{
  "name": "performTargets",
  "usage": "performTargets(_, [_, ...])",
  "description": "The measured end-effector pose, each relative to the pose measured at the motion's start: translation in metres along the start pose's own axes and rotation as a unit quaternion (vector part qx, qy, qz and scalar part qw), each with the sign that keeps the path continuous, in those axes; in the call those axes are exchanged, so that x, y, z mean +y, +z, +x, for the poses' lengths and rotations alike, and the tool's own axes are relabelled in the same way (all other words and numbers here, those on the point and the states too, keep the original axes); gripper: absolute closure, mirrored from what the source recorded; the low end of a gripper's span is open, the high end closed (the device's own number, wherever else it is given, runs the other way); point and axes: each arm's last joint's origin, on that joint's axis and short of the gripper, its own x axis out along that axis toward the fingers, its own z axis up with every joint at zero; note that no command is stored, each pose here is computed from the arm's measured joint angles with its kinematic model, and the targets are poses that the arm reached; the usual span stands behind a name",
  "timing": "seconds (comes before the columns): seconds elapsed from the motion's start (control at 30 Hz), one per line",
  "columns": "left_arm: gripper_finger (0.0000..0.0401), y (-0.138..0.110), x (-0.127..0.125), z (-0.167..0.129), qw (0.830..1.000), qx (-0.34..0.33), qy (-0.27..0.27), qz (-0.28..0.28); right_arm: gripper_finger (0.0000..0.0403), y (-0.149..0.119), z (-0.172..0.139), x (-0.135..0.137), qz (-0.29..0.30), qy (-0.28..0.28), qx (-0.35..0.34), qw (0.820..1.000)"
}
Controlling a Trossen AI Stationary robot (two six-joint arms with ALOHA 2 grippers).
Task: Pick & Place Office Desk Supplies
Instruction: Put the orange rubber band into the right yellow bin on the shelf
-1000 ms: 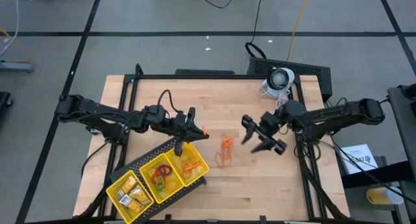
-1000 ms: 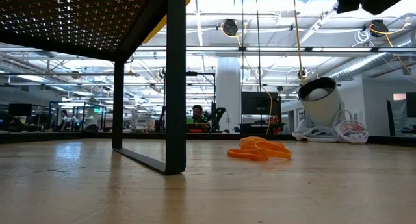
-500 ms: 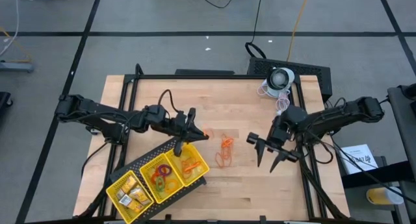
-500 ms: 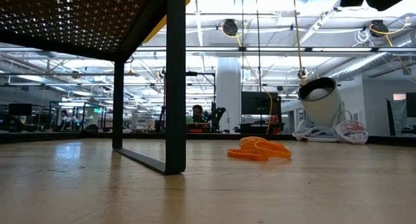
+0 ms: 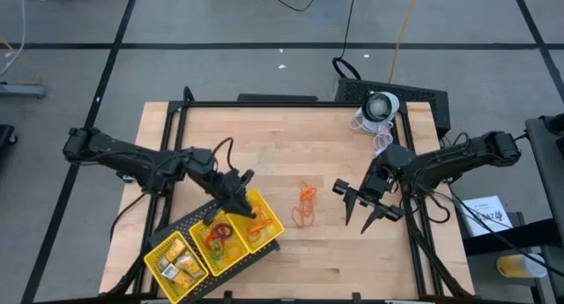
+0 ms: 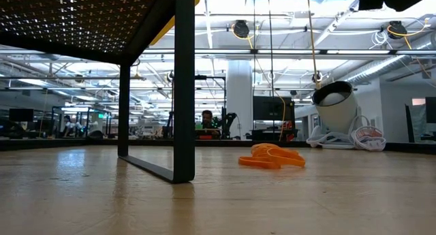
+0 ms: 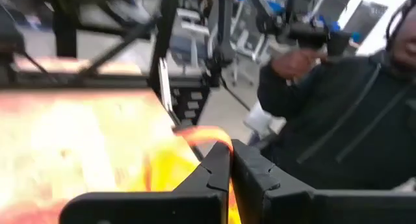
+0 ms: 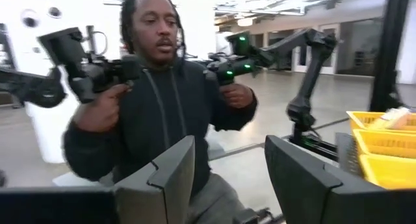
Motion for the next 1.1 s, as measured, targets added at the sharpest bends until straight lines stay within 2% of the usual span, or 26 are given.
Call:
performTargets(0.13, [0.0394, -0.006, -0.007, 0.001, 1.000, 0.028, -0.004, -0.010, 0.0226, -0.002, 0.000, -0.001, -0.007, -0.008, 0.007, 1.000])
performTargets(0.5, [0.0335, -0.015, -0.014, 0.004, 0.998, 0.065, -0.011, -0.024, 0.0231, -0.002, 0.000, -0.001, -0.012, -0.007, 0.007, 1.000])
performTargets(0.63, [0.0297, -0.014, -0.013, 0.003, 0.998, 0.062, 0.004, -0.033, 0.0231, -0.002, 0.000, -0.001, -0.012, -0.007, 0.007, 1.000])
performTargets(0.9, [0.0194, -0.019, -0.012, 0.003, 0.995, 0.083, 0.011, -0.051, 0.0230, -0.002, 0.000, -0.001, -0.012, -0.007, 0.007, 1.000])
performTargets(1.1, [0.0152, -0.027, -0.011, 0.001, 0.988, 0.120, 0.024, -0.094, 0.0230, -0.003, 0.000, -0.001, -0.010, -0.007, 0.009, 1.000])
